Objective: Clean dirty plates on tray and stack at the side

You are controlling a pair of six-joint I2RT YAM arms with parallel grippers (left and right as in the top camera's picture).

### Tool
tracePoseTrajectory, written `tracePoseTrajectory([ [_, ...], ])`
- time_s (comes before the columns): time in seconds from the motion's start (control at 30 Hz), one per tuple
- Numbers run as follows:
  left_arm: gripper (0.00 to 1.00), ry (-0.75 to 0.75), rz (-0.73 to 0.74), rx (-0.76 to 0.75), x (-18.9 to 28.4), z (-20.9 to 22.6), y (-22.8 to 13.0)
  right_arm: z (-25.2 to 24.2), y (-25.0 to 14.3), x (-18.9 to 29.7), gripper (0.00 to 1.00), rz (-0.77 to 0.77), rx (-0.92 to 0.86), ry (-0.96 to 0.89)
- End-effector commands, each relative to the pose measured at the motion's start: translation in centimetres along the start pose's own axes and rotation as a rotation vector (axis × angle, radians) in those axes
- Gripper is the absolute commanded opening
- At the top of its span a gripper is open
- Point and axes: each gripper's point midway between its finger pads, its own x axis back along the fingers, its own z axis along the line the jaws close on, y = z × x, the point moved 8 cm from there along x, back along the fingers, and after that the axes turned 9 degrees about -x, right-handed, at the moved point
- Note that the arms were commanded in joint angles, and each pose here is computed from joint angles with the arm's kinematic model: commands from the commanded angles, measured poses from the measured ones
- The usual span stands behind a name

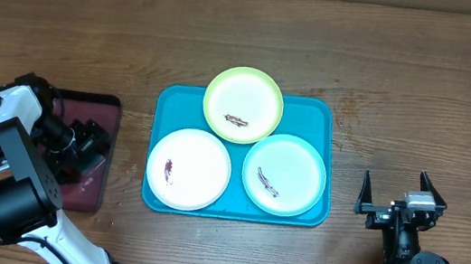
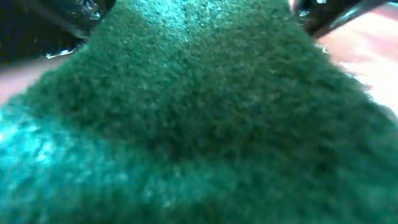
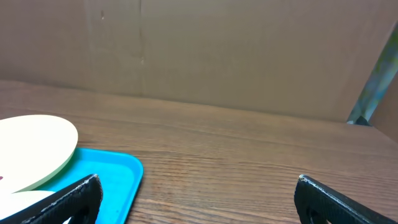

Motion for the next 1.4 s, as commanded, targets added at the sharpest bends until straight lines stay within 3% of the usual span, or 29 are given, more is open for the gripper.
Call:
tracePoseTrajectory([
  [0.0, 0.60, -0.038, 0.040, 0.001, -0.8, -0.3, -0.2, -0.1, -0.2, 0.0, 1.00, -0.006, 0.000, -0.005],
  [0.13, 0.13, -0.039, -0.003, -0.007, -0.8, -0.5, 0.5, -0.1, -0.2, 0.0, 1.00, -0.006, 0.000, -0.005],
  [0.17, 0.04, -0.031, -0.014, -0.005, -0.8, -0.4, 0.6, -0.1, -0.2, 0.0, 1.00, -0.006, 0.000, -0.005],
  [0.3, 0.05, 0.008, -0.062, -0.006, -0.7, -0.1, 1.3, -0.1, -0.2, 0.0, 1.00, -0.006, 0.000, -0.005],
  [0.33, 0.15, 0.018, -0.077, -0.008, -0.7, -0.1, 1.5, -0.1, -0.2, 0.0, 1.00, -0.006, 0.000, -0.005],
  [0.43, 1.00, 0.052, -0.119, -0.011, -0.7, 0.2, 2.1, -0.1, -0.2, 0.0, 1.00, -0.006, 0.000, -0.005],
  [0.73, 1.00, 0.117, -0.213, -0.012, -0.4, 0.6, 3.4, -0.1, -0.2, 0.0, 1.00, -0.006, 0.000, -0.005],
  [0.8, 0.90, 0.117, -0.214, -0.012, -0.4, 0.6, 3.4, -0.1, -0.2, 0.0, 1.00, -0.006, 0.000, -0.005],
  [0.97, 0.41, 0.116, -0.213, -0.012, -0.4, 0.6, 3.4, -0.1, -0.2, 0.0, 1.00, -0.006, 0.000, -0.005],
  [1.0, 0.35, 0.117, -0.210, -0.012, -0.4, 0.6, 3.4, -0.1, -0.2, 0.0, 1.00, -0.006, 0.000, -0.005],
  [1.1, 0.29, 0.107, -0.190, -0.012, -0.5, 0.6, 3.1, -0.1, -0.2, 0.0, 1.00, -0.006, 0.000, -0.005],
  [1.13, 0.20, 0.105, -0.187, -0.012, -0.5, 0.5, 3.0, -0.1, -0.2, 0.0, 1.00, -0.006, 0.000, -0.005],
  [1.17, 0.04, 0.105, -0.186, -0.012, -0.5, 0.5, 3.0, -0.1, -0.2, 0.0, 1.00, -0.006, 0.000, -0.005],
  [1.37, 0.04, 0.116, -0.159, -0.014, 2.0, 0.2, 2.9, -0.1, -0.2, 0.0, 1.00, -0.006, 0.000, -0.005],
])
